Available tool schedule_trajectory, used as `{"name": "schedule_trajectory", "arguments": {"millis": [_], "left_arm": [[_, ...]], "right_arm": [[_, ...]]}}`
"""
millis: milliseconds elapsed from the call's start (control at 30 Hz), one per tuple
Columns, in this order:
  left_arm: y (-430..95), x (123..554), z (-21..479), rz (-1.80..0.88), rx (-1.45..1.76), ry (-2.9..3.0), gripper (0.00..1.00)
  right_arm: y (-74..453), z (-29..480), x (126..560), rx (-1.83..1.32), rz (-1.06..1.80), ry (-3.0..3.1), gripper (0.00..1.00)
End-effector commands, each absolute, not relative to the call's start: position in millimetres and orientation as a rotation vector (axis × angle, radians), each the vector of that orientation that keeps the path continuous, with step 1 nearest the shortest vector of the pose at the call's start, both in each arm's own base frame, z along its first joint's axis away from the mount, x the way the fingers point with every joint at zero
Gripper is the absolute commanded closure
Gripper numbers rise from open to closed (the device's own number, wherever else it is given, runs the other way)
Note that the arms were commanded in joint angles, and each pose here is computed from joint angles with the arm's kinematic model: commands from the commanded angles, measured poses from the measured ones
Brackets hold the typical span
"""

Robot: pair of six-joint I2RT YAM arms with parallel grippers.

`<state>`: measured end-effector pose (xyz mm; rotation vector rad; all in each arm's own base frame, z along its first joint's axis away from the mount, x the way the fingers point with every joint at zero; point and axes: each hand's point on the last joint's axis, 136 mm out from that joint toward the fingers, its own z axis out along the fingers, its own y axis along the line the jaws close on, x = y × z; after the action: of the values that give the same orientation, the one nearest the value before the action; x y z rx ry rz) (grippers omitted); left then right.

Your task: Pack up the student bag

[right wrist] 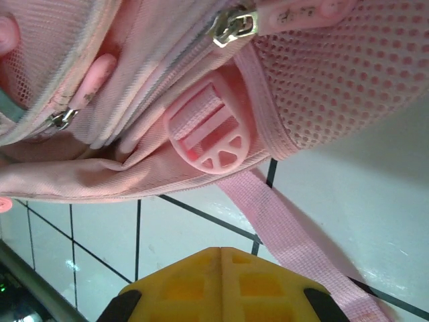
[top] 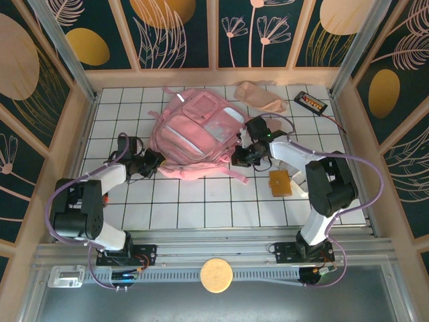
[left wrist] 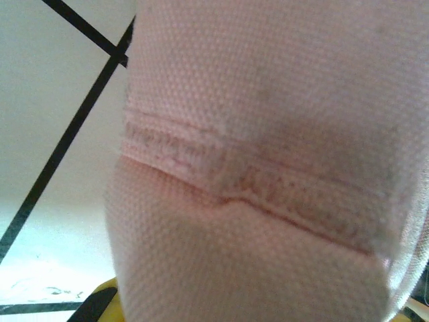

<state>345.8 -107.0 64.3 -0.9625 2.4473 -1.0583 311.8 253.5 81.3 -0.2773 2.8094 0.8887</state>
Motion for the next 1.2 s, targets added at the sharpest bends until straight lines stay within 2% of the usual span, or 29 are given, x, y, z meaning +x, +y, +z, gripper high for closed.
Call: {"name": "schedule_trajectory", "arguments": {"millis": [0, 100, 133, 167, 200, 233, 300, 700, 967, 1067, 1167], "left_arm": [[-106.0, 356.9, 90.1, -1.104, -0.914, 2.358, 1.0], [-108.0, 357.7, 94.8, -1.132, -0.915, 2.341, 1.0], [-108.7, 357.8, 97.9, -1.148, -0.916, 2.328, 1.0], [-108.8, 357.5, 100.1, -1.156, -0.92, 2.318, 1.0], [-109.1, 356.9, 101.1, -1.161, -0.922, 2.315, 1.0], [-109.8, 356.5, 103.1, -1.168, -0.922, 2.311, 1.0], [-111.4, 355.9, 104.7, -1.187, -0.927, 2.304, 1.0], [-117.2, 351.4, 105.9, -1.203, -0.938, 2.304, 1.0], [-122.4, 348.2, 105.9, -1.211, -0.933, 2.308, 1.0], [-122.6, 346.6, 106.3, -1.214, -0.935, 2.307, 1.0], [-122.5, 344.5, 106.4, -1.214, -0.935, 2.304, 1.0]], "right_arm": [[287.4, 104.4, 296.4, -0.459, 1.003, 2.743, 1.0], [319.9, 115.3, 283.1, -0.544, 1.119, 2.714, 1.0], [333.5, 122.2, 278.3, -0.575, 1.176, 2.689, 0.87], [346.0, 128.3, 273.4, -0.607, 1.201, 2.664, 0.66], [356.2, 131.9, 269.2, -0.638, 1.212, 2.649, 0.56], [366.6, 134.8, 265.5, -0.658, 1.22, 2.639, 0.49], [382.7, 132.6, 260.4, -0.681, 1.217, 2.642, 0.44], [429.0, 108.8, 273.6, -0.668, 1.082, 2.619, 0.42], [438.8, 98.6, 277.8, -0.658, 0.93, 2.647, 0.44], [439.3, 94.9, 280.0, -0.643, 0.855, 2.656, 0.49], [441.8, 94.1, 281.4, -0.625, 0.822, 2.65, 0.65]]}}
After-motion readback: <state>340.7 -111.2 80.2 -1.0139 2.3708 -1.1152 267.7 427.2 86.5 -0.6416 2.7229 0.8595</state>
